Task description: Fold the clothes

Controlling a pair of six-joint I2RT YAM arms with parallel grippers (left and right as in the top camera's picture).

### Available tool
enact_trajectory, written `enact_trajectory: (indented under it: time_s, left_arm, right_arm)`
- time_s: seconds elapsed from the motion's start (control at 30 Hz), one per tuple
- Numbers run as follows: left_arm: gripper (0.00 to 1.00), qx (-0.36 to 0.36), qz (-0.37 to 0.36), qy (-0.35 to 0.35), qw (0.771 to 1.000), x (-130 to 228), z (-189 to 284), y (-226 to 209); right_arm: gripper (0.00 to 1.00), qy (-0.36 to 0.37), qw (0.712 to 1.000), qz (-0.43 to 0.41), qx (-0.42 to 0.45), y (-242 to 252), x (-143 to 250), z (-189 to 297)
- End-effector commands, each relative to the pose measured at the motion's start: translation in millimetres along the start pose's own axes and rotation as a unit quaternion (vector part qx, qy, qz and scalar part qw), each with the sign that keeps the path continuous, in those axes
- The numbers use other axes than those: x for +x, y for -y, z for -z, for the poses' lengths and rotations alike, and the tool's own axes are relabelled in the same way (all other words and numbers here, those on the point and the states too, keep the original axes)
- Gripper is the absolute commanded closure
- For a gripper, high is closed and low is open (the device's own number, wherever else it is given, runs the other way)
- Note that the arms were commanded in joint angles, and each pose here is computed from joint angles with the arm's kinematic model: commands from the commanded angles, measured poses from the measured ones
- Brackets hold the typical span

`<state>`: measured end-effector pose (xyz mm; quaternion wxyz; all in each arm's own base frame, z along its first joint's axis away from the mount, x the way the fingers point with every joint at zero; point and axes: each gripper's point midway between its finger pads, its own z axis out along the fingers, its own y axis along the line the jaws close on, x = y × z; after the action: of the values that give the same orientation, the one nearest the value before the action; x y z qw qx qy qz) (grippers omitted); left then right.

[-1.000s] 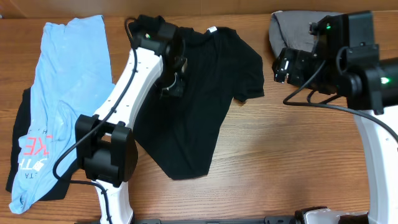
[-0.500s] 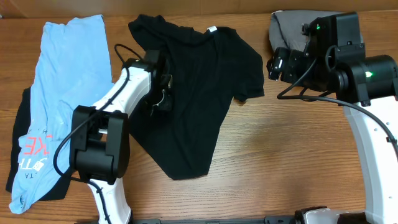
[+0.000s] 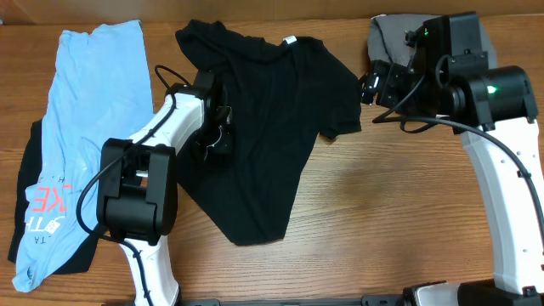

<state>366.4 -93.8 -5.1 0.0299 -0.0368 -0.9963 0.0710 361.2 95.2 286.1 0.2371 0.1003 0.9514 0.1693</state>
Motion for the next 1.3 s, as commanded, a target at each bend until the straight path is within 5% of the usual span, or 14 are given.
enact_trajectory:
  time_s: [0.0,0.4,0.6,0.63,0.77,0.87,1.07,1.27]
  left_arm:
    - [0.96,-0.043,0.027,-0.028,0.998,2.0,-53.3,-38.3]
    - [0.96,-0.045,0.064,0.150,0.986,-86.6,-24.2,-111.4]
    - [0.96,-0.037,0.068,0.192,0.978,-125.4,35.4,-115.2]
    - [0.92,-0.037,0.067,0.194,0.978,-130.0,50.7,-112.9]
    - [0.51,-0.036,0.058,0.204,0.976,-138.8,136.8,-95.0]
    - [0.37,-0.024,0.050,0.219,0.974,-132.5,192.3,-78.5]
    - [0.34,0.049,0.022,0.238,0.970,-101.8,267.4,-32.0]
    - [0.35,0.052,-0.021,0.194,0.979,-73.0,266.4,-4.2]
  right_arm:
    - [0.10,-0.003,1.000,-0.001,-0.004,-2.2,0.5,-3.1]
    - [0.10,-0.004,1.000,-0.001,-0.004,-2.0,0.8,-3.1]
    - [0.10,-0.003,1.000,-0.001,-0.004,-2.1,0.6,-3.1]
    - [0.09,-0.003,1.000,-0.001,-0.004,-2.0,0.6,-3.1]
    - [0.09,-0.004,1.000,0.002,0.001,-0.2,0.8,-4.1]
    - [0.09,-0.011,1.000,0.002,0.013,6.2,5.1,-10.3]
    - [0.09,-0.048,0.998,-0.006,0.031,24.9,27.8,-47.7]
    - [0.09,-0.043,0.999,-0.010,0.029,45.4,44.8,-107.4]
